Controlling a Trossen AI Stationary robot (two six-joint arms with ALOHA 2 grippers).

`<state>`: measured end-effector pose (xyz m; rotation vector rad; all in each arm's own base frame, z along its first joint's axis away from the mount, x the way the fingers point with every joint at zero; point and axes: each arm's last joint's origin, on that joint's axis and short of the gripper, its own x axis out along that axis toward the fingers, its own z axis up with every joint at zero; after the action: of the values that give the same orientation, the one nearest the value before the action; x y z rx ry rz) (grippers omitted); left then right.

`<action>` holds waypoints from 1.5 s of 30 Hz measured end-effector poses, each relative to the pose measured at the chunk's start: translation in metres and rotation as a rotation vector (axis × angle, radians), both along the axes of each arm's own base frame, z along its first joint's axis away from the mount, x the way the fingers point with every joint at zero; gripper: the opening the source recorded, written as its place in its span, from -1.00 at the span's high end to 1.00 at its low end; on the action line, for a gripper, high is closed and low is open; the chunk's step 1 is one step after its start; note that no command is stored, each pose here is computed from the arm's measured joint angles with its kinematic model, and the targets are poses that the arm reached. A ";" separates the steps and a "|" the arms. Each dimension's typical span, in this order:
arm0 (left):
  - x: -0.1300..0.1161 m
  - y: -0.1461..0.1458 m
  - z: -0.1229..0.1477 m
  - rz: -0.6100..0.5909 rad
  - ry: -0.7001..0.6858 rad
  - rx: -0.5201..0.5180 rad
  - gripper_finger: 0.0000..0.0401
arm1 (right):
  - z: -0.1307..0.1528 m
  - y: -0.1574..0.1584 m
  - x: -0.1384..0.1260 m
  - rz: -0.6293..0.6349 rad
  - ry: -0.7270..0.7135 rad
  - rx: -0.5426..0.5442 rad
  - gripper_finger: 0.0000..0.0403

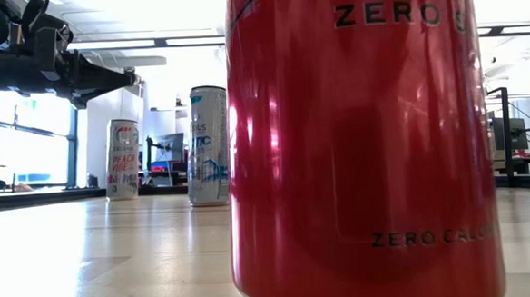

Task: Place canned beverage on shelf
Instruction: Put the pink soda can on the shelf aligned with the other pink soda can

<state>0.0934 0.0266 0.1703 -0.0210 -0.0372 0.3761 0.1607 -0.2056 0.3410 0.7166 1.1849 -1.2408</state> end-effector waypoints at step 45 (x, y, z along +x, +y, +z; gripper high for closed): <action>-0.002 0.000 0.014 -0.022 -0.223 -0.163 0.98 | -0.049 0.267 0.118 1.414 -0.794 -0.653 1.00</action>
<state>0.0918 0.0262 0.1847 -0.2240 -0.2262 0.3525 0.2788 0.0616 0.2920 -0.2085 0.3174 -0.0217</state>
